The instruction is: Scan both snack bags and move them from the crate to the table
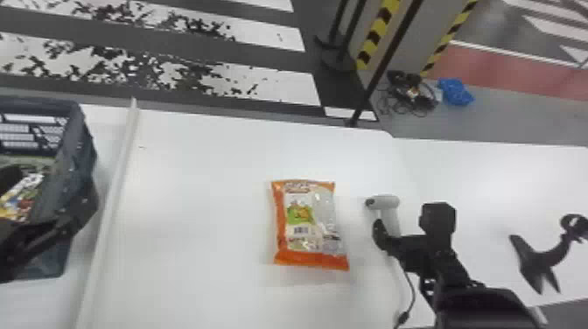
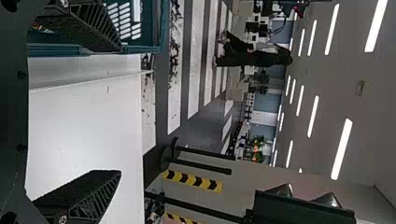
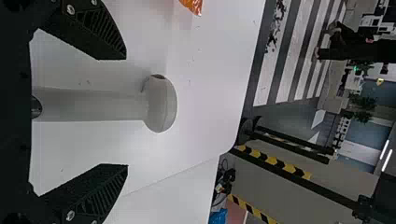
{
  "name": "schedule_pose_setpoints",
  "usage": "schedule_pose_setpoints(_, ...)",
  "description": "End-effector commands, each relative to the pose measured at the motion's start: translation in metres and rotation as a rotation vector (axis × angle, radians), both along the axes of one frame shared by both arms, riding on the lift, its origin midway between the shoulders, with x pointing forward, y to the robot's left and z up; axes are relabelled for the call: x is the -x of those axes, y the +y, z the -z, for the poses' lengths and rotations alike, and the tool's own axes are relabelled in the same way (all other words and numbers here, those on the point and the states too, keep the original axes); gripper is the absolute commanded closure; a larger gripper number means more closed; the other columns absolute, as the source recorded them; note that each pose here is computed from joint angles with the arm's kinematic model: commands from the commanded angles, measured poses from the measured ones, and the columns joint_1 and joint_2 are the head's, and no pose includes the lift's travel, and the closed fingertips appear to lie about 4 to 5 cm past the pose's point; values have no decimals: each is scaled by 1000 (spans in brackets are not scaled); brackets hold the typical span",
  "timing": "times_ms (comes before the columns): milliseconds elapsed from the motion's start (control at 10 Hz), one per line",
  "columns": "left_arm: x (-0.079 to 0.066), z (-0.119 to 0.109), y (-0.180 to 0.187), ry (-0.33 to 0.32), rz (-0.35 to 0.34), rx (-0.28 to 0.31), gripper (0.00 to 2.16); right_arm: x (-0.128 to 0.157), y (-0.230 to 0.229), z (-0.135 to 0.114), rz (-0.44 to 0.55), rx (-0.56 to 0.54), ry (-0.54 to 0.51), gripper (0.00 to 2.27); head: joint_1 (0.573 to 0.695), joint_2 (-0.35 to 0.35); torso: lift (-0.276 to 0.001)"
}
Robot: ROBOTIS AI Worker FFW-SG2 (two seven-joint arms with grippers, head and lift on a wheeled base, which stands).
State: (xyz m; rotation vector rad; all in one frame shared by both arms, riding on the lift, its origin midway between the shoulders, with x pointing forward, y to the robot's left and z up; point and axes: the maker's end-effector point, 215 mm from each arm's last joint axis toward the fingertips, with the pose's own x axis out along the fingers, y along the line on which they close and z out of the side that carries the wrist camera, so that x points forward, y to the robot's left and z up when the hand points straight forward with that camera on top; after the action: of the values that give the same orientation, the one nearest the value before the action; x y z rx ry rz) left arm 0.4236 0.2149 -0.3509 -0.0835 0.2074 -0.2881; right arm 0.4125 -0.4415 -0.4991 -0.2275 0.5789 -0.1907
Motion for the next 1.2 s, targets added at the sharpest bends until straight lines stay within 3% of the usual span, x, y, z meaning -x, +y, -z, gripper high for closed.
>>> schedule_pose_setpoints(0,0,0,-2,-1,3,2,60,-8,-4,13,4,-2,30,110,695,-298,-88)
schedule_pose_setpoints(200,0,1,0,2,3,-3,60,-20,-13,29,-11,-20,80,225,695,-304,-88)
schedule_pose_setpoints(300,1,3,0,5,3,-3,60,-25,-16,31,-19,-16,88,424,695,-305,-88)
schedule_pose_setpoints(400,1,2,1,5,1,-4,60,-28,-16,32,-26,-24,98,836,695,-306,-88)
schedule_pose_setpoints(600,1,2,1,5,0,-3,60,-22,-18,44,-12,-37,157,2040,695,-307,-88)
schedule_pose_setpoints(700,1,3,1,6,0,-3,60,-22,-18,41,-13,-36,153,2250,695,-311,-88)
schedule_pose_setpoints(1100,1,4,1,8,-3,1,60,1,4,-5,-18,-40,127,2250,695,-307,-88)
